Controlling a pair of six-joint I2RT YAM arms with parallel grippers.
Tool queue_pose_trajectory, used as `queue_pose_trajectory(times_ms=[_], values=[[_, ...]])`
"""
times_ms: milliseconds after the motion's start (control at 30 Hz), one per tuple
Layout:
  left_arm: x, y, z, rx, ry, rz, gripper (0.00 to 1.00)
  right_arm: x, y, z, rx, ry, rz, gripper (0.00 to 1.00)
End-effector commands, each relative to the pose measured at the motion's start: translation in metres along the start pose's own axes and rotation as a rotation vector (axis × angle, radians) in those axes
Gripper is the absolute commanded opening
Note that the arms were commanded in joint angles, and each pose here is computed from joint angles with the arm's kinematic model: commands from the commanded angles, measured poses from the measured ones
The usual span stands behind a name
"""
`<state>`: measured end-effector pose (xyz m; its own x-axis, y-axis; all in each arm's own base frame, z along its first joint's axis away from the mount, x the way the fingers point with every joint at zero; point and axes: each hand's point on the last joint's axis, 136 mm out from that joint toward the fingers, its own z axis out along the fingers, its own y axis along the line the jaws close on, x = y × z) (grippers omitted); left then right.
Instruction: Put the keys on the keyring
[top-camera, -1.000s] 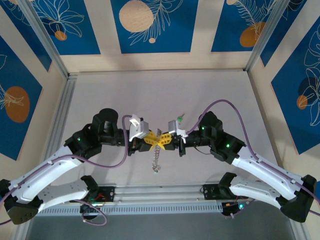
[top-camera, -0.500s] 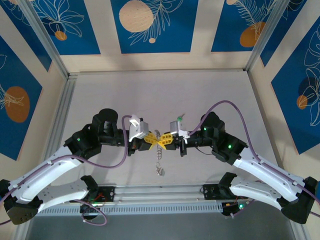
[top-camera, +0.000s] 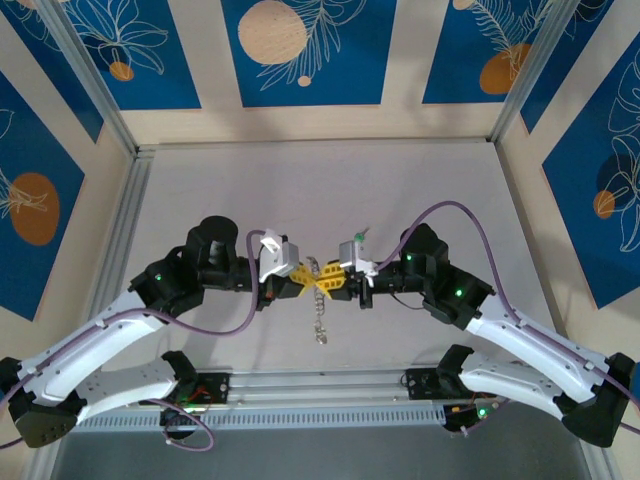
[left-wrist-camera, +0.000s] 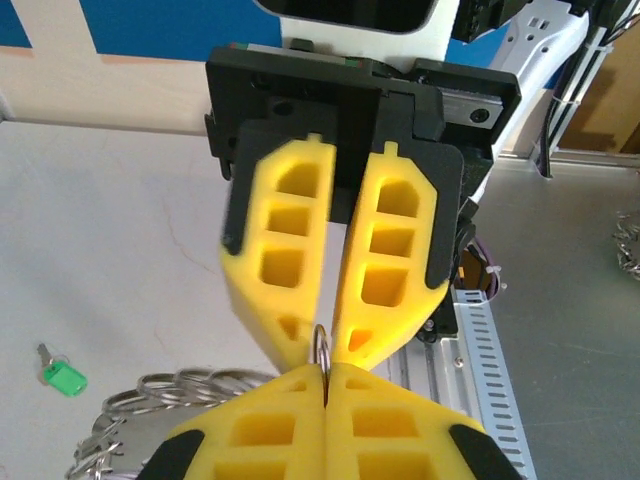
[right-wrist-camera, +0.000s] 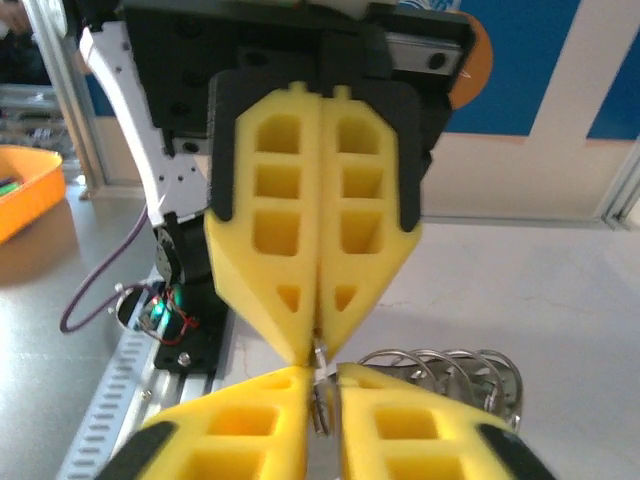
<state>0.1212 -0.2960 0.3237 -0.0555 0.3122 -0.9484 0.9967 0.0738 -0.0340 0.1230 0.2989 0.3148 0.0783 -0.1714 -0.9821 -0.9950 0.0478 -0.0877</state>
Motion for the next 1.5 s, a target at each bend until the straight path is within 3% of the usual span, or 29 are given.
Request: queue_pose_trajectory(times_ms=[0,33,100,267,667,1133,1267,1467], values=[[0.003,0.010,0.002,-0.065,-0.005,0.016,0.00,-0.025,-0.001,-0.001,0.013,-0.089,-0.034,0.35],[0.003,0.011,0.002,-0.070,-0.010,0.015,0.00,-0.023,-0.003,-0.002,0.024,-0.086,-0.021,0.44],[0.004,0.013,0.004,-0.076,-0.015,0.010,0.00,-0.020,-0.006,-0.005,0.038,-0.084,-0.003,0.49],[0.001,0.013,0.001,-0.085,-0.044,0.012,0.00,-0.010,-0.009,-0.017,0.080,-0.087,0.042,0.45],[-0.012,0.007,-0.007,-0.068,-0.142,0.007,0.00,0.004,0.009,-0.020,-0.032,-0.085,0.100,0.35],[-0.023,-0.005,-0.012,-0.008,-0.258,0.041,0.00,0.000,0.005,-0.011,-0.059,-0.101,0.112,0.34],[-0.025,-0.006,-0.012,0.000,-0.274,0.044,0.00,0.000,0.006,-0.009,-0.072,-0.105,0.112,0.29],[-0.024,-0.005,-0.011,0.001,-0.278,0.039,0.00,0.001,0.002,-0.007,-0.052,-0.093,0.112,0.02]])
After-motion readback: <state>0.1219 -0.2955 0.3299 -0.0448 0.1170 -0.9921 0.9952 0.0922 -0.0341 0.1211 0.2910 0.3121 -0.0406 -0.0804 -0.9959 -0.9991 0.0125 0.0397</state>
